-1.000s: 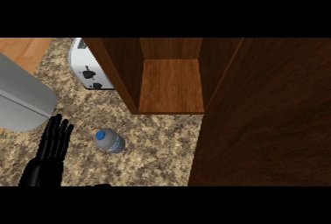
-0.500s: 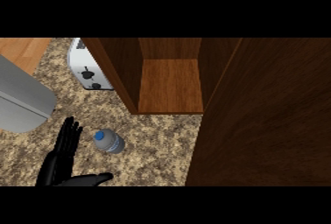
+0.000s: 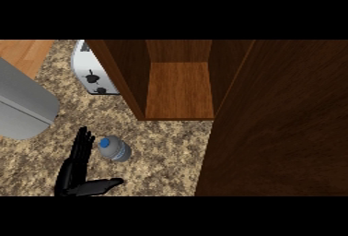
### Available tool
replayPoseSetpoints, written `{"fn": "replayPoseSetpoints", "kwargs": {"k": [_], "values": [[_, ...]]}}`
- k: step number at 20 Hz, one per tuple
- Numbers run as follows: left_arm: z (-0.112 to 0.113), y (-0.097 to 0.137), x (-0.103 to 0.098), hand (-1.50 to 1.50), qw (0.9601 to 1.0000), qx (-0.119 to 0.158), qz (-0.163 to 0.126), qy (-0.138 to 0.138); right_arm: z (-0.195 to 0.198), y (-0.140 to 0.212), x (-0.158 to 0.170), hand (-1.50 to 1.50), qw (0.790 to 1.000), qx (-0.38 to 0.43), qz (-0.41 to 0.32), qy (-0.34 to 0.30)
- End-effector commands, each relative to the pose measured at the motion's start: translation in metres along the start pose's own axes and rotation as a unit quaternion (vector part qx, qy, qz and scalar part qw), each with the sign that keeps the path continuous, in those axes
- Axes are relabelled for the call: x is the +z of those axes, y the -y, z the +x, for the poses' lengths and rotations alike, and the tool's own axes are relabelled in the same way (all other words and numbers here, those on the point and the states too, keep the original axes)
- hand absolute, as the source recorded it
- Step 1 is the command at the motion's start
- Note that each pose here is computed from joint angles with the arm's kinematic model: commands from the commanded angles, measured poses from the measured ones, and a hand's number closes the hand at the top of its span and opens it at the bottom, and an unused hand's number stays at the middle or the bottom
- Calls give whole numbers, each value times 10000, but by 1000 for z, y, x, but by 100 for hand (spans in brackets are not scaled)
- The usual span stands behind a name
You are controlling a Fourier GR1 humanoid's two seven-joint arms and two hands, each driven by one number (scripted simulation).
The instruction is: Pick up the bottled water, place it into the cabinet and close the cabinet
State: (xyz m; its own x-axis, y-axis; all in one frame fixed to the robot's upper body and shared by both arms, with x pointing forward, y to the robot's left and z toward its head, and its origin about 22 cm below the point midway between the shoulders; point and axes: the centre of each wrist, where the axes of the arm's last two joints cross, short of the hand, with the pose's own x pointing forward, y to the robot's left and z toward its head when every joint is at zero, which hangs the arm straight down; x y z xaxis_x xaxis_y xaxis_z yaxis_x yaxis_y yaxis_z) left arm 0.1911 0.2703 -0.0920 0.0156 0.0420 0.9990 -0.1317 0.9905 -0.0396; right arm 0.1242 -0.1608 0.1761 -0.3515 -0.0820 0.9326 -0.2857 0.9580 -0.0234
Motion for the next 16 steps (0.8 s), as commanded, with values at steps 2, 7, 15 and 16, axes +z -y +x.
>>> {"fn": "replayPoseSetpoints", "kwargs": {"k": [2, 7, 15, 16], "values": [[-24, 7, -8, -150, 9999, 145, -24, -66, 26, 6, 26, -150, 9992, 268, -166, 255], [-49, -3, -13, -150, 9995, 196, 149, 190, 22, -1, 19, -150, 9992, 318, -140, 198], [-46, 38, -43, -150, 9985, 380, 127, 376, 33, 3, 18, -150, 9991, 302, -174, 252], [-59, 10, -27, -150, 9979, 430, 208, 446, 11, 5, 11, -150, 9990, 345, -206, 205]]}}
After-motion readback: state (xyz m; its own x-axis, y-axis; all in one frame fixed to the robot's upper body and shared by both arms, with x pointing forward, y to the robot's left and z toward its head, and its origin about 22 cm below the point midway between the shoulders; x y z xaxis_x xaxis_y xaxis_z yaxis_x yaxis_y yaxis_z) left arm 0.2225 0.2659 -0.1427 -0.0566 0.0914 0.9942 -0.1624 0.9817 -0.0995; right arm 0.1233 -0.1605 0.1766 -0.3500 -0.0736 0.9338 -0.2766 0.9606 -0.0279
